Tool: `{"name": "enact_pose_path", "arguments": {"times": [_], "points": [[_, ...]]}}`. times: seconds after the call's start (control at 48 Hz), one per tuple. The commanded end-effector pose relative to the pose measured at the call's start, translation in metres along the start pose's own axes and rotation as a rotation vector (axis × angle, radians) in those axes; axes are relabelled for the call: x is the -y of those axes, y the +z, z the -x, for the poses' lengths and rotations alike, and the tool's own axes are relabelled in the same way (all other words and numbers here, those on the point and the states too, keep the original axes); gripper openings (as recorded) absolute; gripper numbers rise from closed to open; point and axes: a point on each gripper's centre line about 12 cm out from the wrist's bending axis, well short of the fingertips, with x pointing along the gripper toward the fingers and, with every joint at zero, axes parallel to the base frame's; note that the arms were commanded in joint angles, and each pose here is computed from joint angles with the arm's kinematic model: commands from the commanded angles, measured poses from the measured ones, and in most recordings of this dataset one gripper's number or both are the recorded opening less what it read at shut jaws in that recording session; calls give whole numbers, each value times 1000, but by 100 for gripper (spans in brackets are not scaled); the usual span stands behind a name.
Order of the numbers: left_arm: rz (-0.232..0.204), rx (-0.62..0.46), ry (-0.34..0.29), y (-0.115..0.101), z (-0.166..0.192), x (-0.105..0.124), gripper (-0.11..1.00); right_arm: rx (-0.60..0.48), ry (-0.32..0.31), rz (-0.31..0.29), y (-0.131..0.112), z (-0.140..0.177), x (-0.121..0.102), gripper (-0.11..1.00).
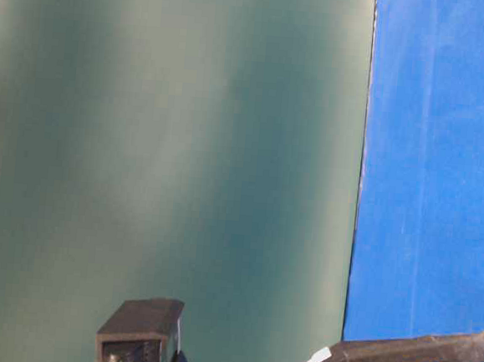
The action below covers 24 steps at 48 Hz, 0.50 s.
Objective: Fold the blue towel.
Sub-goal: 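Lower the folded edge onto the bottom edge and open both grippers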
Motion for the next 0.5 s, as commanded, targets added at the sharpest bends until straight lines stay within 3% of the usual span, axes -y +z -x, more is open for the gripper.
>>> {"name": "enact_pose_path", "arguments": {"times": [0.0, 0.479], "points": [[3, 22, 3, 7, 0, -2, 64, 1, -4, -8, 1, -2, 2, 58], [34, -69, 27, -10, -34, -12, 64, -80, -27, -11, -15, -38, 5, 58]]}}
